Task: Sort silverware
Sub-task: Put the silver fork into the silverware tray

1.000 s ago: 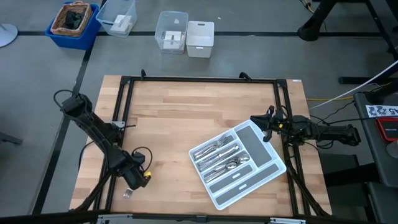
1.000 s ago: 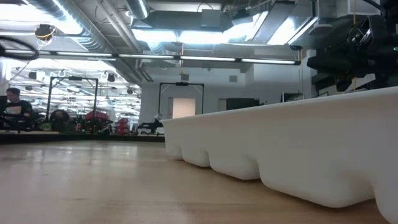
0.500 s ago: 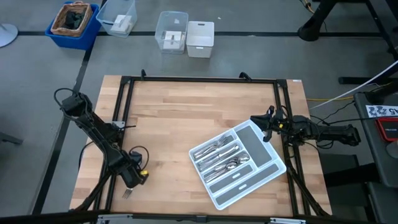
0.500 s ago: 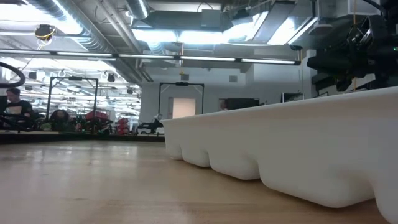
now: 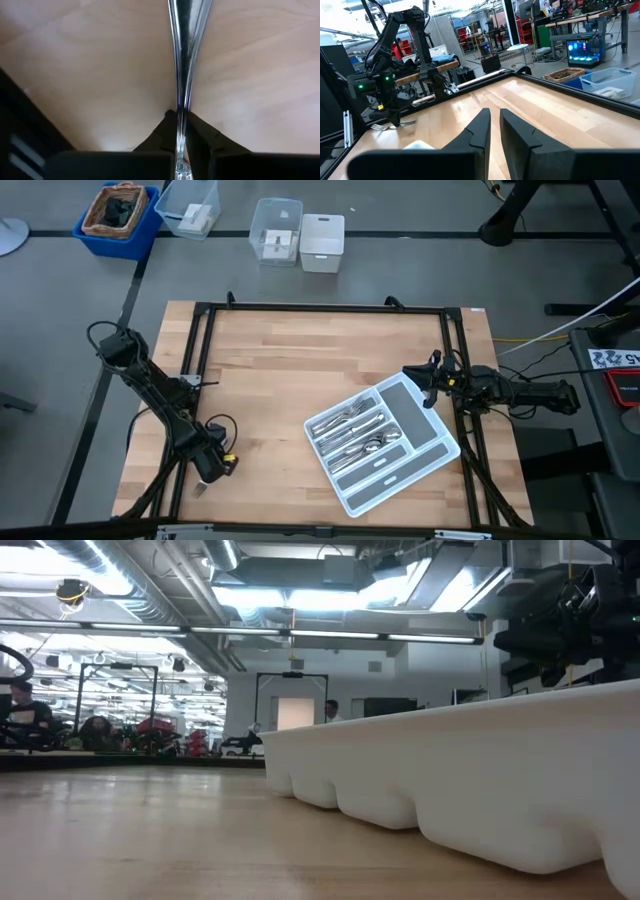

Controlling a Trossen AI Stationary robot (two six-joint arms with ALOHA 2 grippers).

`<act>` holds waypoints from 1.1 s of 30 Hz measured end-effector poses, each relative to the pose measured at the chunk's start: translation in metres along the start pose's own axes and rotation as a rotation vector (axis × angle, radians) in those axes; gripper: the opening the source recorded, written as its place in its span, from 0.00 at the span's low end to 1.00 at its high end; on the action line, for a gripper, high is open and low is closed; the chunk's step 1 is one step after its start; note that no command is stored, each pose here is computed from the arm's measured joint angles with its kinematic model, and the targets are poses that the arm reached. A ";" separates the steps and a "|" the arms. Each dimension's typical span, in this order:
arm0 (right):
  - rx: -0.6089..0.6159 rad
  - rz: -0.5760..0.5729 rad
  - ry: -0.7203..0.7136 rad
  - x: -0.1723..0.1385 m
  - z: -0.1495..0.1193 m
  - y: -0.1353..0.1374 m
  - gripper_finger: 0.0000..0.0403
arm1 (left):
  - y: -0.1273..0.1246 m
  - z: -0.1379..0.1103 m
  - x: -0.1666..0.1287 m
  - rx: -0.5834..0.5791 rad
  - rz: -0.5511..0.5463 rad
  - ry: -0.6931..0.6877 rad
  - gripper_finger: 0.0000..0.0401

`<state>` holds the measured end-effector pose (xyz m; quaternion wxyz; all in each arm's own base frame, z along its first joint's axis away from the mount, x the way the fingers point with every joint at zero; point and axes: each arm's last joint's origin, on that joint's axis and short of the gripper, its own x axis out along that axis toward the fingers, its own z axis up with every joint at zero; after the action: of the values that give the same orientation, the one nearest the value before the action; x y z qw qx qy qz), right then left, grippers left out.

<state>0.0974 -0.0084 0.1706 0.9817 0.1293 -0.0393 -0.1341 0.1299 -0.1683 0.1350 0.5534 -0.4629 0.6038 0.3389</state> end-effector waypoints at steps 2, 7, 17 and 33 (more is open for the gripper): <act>0.000 0.000 0.000 0.000 0.000 0.000 0.12 | -0.002 -0.001 0.000 0.010 -0.027 0.007 0.02; 0.000 0.000 0.000 0.000 0.000 0.000 0.12 | -0.022 -0.008 -0.006 -0.085 -0.276 0.024 0.01; 0.001 0.001 -0.002 0.000 0.000 0.000 0.12 | -0.067 0.003 -0.037 -0.468 -1.082 -0.343 0.01; 0.001 0.002 -0.002 0.000 0.000 0.000 0.12 | -0.175 0.078 -0.077 -0.731 -1.187 -0.862 0.00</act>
<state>0.0974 -0.0083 0.1709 0.9817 0.1295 -0.0403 -0.1333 0.3183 -0.1420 0.2162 0.6383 -0.6856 -0.1561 0.3134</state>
